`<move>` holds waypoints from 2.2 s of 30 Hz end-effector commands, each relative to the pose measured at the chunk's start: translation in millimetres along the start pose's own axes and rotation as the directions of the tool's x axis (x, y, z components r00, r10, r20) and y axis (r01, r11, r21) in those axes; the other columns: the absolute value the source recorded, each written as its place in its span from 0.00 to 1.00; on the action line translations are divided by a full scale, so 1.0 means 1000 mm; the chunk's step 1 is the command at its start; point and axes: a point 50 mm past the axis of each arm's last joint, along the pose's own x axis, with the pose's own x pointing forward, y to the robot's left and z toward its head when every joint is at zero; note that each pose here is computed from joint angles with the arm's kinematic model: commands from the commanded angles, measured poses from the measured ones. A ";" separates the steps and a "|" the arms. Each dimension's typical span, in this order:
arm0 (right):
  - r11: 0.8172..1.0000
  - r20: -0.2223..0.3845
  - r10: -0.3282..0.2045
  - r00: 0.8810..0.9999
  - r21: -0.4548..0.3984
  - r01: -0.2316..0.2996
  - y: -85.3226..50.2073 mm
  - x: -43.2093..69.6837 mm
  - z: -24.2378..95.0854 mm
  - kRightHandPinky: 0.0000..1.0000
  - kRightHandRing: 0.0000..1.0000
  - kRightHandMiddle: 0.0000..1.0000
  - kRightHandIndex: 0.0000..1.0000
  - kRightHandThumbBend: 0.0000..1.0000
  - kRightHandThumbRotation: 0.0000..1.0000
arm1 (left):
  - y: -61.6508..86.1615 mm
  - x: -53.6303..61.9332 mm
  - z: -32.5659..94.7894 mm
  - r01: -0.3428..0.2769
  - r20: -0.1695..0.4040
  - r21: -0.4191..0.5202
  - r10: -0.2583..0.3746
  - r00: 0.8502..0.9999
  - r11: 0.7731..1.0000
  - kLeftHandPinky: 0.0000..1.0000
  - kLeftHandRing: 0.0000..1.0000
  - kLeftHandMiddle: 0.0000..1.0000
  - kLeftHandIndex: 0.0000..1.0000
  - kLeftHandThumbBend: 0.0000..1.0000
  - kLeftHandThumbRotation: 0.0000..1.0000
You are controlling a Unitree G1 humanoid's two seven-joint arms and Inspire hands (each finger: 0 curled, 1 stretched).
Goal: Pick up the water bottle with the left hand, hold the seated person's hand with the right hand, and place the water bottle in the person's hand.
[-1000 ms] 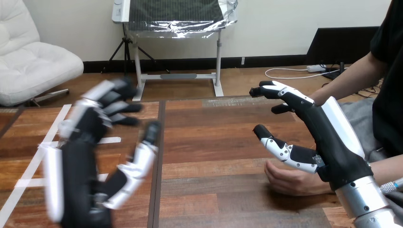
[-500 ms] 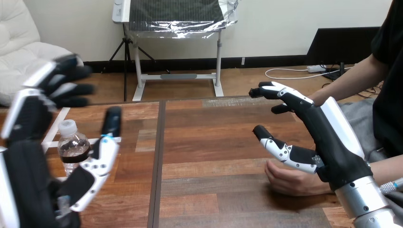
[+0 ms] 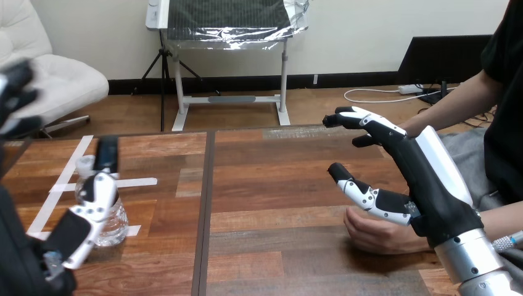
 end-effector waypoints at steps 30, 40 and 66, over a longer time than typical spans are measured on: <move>0.999 0.055 -0.019 0.998 -0.043 0.022 -0.011 0.016 0.009 0.76 0.86 0.87 0.77 0.41 0.00 | -0.023 0.014 -0.071 0.291 -0.331 0.134 -0.234 0.914 0.947 0.91 0.95 0.97 0.98 0.91 0.52; 0.998 0.064 -0.022 0.998 -0.053 0.025 -0.011 0.017 0.009 0.76 0.85 0.86 0.76 0.41 0.00 | -0.034 0.018 -0.083 0.370 -0.395 0.112 -0.301 0.868 0.922 0.90 0.95 0.98 0.98 0.92 0.50; 0.998 0.058 -0.015 0.998 -0.064 0.018 -0.013 0.019 0.008 0.75 0.84 0.87 0.76 0.41 0.00 | -0.060 0.027 -0.104 0.452 -0.484 0.091 -0.357 0.799 0.887 0.87 0.94 0.97 0.98 0.97 0.51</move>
